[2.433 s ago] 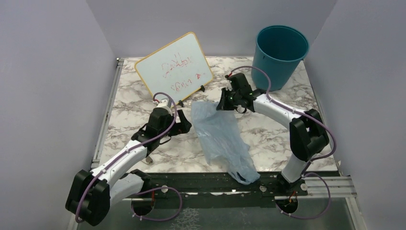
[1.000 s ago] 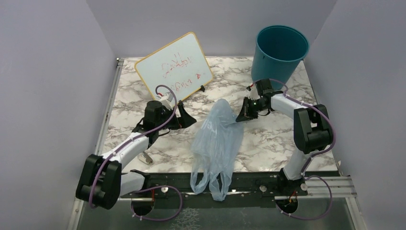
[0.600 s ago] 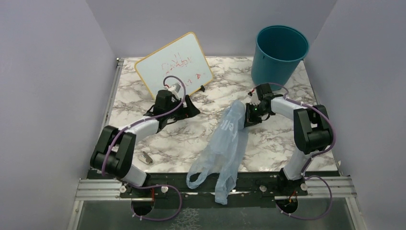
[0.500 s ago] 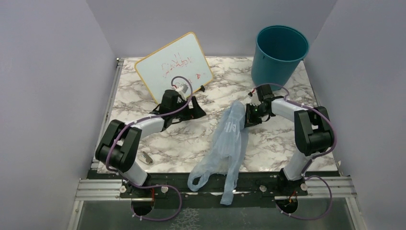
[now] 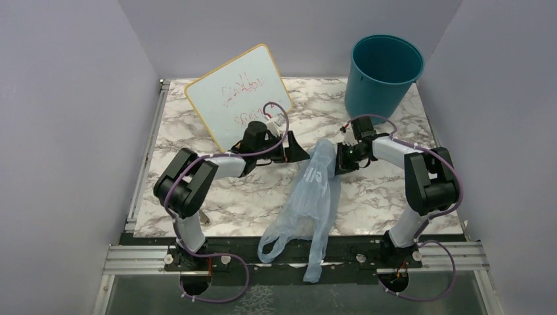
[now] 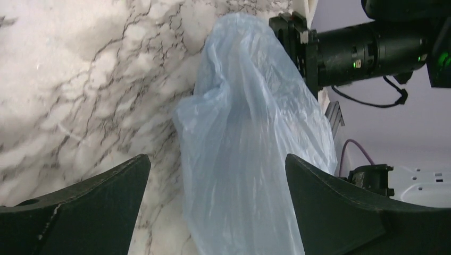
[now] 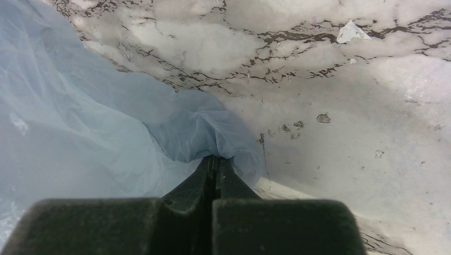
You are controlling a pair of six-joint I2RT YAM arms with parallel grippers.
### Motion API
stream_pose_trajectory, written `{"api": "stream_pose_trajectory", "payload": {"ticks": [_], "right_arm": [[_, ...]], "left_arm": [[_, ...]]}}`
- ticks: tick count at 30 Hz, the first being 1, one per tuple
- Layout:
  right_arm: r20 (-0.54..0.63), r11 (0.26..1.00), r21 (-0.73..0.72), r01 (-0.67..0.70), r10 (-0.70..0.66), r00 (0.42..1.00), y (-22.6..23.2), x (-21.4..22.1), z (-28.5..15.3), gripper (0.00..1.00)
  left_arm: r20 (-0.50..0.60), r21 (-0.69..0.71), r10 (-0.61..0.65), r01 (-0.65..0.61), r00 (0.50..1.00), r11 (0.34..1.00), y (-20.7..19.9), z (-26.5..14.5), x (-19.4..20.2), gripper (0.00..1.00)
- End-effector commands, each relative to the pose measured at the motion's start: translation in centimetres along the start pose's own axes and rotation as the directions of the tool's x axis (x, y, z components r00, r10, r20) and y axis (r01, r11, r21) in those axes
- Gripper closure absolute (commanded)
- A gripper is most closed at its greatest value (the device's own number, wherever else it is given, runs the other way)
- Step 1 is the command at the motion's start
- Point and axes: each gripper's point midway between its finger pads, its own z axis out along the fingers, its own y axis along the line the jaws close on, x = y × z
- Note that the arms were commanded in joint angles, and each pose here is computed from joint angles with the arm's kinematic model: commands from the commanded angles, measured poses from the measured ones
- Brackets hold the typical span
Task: Put the trash bags into the trash bin
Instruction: Unfold the trash bag at the center of the board.
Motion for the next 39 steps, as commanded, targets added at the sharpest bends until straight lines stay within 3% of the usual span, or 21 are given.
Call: {"api": "stream_pose_trajectory", "payload": {"ticks": [1, 6, 9, 11, 13, 17, 25, 32, 36, 37, 38, 39], "right_arm": [[-0.034, 1.0, -0.006, 0.02, -0.02, 0.999, 0.0, 0.9, 0.4, 0.99], [-0.017, 0.999, -0.024, 0.023, -0.024, 1.0, 0.7, 0.3, -0.3, 0.99], [0.002, 0.999, -0.029, 0.028, -0.028, 1.0, 1.2, -0.3, -0.9, 0.99], [0.019, 0.999, -0.036, 0.031, -0.031, 0.999, 1.7, -0.8, -1.5, 0.99], [0.038, 0.998, -0.049, 0.038, -0.036, 0.999, 2.2, -1.3, -2.1, 0.99], [0.087, 0.998, -0.037, 0.056, -0.053, 0.995, 2.9, -2.6, -3.8, 0.99], [0.309, 0.979, 0.2, 0.04, -0.102, 0.946, 1.1, -6.9, -9.2, 0.99], [0.459, 0.97, 0.242, -0.017, -0.099, 0.883, 1.6, -10.8, -12.3, 0.98], [0.452, 0.973, 0.23, -0.024, -0.085, 0.888, 2.4, -12.3, -12.6, 0.83], [0.443, 0.975, 0.219, -0.023, -0.078, 0.893, 2.7, -12.3, -12.7, 0.79], [0.44, 0.979, 0.203, -0.019, -0.074, 0.895, 3.2, -12.3, -12.9, 0.74], [0.441, 0.983, 0.185, -0.012, -0.072, 0.895, 3.5, -12.2, -13.0, 0.63]], "left_arm": [[-0.002, 0.075, -0.016, 0.016, 1.0, 0.997, -0.6, 3.0, -1.3, 0.02], [-0.036, 0.075, -0.044, 0.047, 0.998, 0.996, 0.6, 5.2, -0.6, 0.16], [-0.067, 0.12, -0.026, 0.034, 0.997, 0.992, -0.5, 5.4, -0.1, 0.38], [-0.06, 0.12, -0.018, 0.025, 0.998, 0.992, -0.7, 5.0, -0.2, 0.61], [-0.051, 0.126, -0.005, 0.012, 0.999, 0.992, -1.0, 4.4, -0.5, 0.76], [-0.026, 0.134, 0.004, 0.0, 1.0, 0.991, -1.1, 2.5, -1.6, 0.95], [0.128, -0.036, -0.039, 0.044, 0.991, 0.998, 3.5, -6.5, -5.1, 1.0], [0.096, -0.365, 0.083, -0.042, 0.992, 0.93, 6.1, -11.3, -6.8, 1.0], [0.08, -0.415, 0.115, -0.072, 0.99, 0.907, 5.9, -12.7, -6.8, 1.0], [0.079, -0.423, 0.109, -0.066, 0.991, 0.904, 6.0, -12.8, -6.6, 0.98], [0.08, -0.429, 0.103, -0.059, 0.991, 0.901, 6.2, -12.9, -6.4, 0.87], [0.078, -0.437, 0.095, -0.051, 0.992, 0.898, 6.4, -13.0, -6.2, 0.69]]}}
